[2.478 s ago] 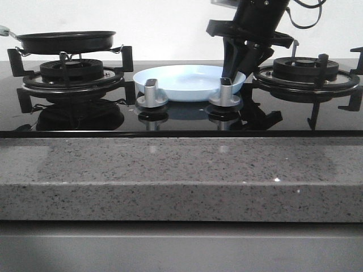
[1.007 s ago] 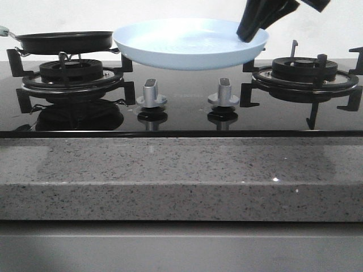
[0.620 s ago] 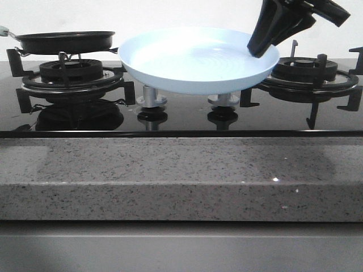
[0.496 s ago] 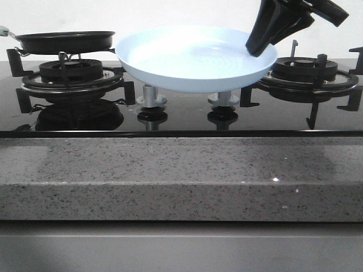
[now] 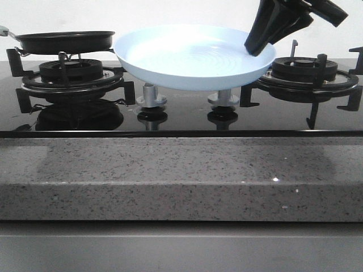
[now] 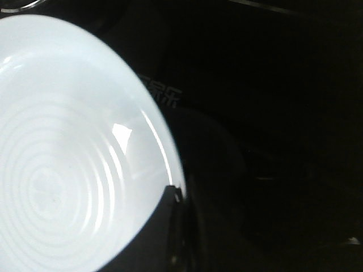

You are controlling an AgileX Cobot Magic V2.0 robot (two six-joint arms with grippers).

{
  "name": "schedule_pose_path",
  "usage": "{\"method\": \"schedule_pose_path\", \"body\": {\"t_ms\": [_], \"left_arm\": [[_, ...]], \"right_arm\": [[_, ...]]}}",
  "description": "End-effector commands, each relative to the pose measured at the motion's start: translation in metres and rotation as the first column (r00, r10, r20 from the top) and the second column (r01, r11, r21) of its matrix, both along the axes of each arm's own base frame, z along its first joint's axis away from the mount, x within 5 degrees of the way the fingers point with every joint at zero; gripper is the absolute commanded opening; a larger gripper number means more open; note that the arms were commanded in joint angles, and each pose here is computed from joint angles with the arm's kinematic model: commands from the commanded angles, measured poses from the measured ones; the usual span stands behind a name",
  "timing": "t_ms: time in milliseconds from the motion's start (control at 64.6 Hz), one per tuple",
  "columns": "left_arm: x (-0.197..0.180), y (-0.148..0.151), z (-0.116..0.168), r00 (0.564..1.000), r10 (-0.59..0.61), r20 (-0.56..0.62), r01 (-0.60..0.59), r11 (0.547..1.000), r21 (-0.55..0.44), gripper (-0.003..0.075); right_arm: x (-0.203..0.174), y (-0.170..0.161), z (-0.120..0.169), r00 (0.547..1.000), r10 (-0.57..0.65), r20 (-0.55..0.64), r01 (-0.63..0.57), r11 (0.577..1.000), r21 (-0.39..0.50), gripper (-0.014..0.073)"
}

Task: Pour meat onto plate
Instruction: 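Grasp the pale green handle of the black frying pan with the left gripper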

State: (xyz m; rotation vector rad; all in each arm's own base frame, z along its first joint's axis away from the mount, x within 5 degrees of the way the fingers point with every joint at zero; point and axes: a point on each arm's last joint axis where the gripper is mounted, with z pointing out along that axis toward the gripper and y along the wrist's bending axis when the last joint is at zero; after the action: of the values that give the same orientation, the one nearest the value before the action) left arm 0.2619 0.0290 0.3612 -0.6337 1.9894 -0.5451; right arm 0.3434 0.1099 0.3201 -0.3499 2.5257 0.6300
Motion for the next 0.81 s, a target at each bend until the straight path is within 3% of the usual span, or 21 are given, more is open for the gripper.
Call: {"method": "schedule_pose_path", "body": {"t_ms": [0, 263, 790], "left_arm": [[0.023, 0.008, 0.017, 0.999, -0.029, 0.017, 0.03, 0.998, -0.055, 0.0514], [0.084, 0.024, 0.004, 0.986, -0.164, 0.035, 0.167, 0.936, -0.31, 0.0513], [0.141, 0.034, -0.024, 0.986, -0.165, 0.02, 0.161, 0.917, -0.364, 0.0513]], "right_arm": [[-0.008, 0.001, 0.029, 0.995, -0.01, 0.099, 0.005, 0.999, 0.054, -0.006], [-0.008, 0.001, 0.029, 0.995, -0.01, 0.099, 0.005, 0.999, 0.054, -0.006], [-0.008, 0.001, 0.029, 0.995, -0.01, 0.099, 0.004, 0.999, 0.054, -0.006]]}}
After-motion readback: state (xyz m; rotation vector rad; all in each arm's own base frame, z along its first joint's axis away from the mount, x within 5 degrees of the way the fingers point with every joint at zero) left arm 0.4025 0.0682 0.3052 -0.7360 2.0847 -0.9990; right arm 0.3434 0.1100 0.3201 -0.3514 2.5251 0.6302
